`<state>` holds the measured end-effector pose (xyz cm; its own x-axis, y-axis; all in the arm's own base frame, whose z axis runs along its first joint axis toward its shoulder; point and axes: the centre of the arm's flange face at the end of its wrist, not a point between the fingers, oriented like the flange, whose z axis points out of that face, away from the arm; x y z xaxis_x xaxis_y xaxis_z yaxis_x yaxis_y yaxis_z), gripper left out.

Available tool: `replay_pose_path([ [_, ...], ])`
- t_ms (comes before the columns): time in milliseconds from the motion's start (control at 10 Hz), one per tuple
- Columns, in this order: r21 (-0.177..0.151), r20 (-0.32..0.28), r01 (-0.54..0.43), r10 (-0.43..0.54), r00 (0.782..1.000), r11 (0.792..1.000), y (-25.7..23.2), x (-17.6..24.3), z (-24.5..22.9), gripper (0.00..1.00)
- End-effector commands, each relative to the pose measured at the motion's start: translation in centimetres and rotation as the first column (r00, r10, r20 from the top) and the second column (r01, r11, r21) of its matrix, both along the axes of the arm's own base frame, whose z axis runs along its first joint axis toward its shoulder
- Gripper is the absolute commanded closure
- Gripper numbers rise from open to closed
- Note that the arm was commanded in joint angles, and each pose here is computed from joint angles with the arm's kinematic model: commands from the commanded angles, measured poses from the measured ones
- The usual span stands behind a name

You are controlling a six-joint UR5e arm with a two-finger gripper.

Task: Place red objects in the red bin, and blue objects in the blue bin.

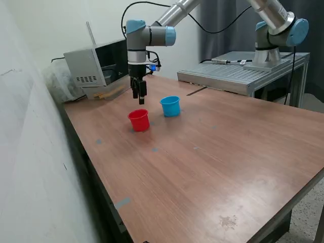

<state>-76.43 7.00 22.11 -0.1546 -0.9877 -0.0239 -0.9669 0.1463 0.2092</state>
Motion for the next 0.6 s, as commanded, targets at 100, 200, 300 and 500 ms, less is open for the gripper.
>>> replay_pose_path([
  [100, -0.023, 0.107, -0.038, 0.041, 0.993, 0.999, -4.7, 8.2, 11.0, 0.0],
  [200, -0.024, 0.157, -0.052, 0.055, 0.986, 0.998, -6.5, 12.3, 15.6, 0.0],
  [300, 0.004, 0.17, -0.079, 0.077, 0.982, 0.997, -9.2, 16.5, 20.2, 0.0],
  [500, 0.017, 0.17, -0.121, 0.117, 0.979, 0.993, -13.2, 25.4, 28.6, 0.0],
])
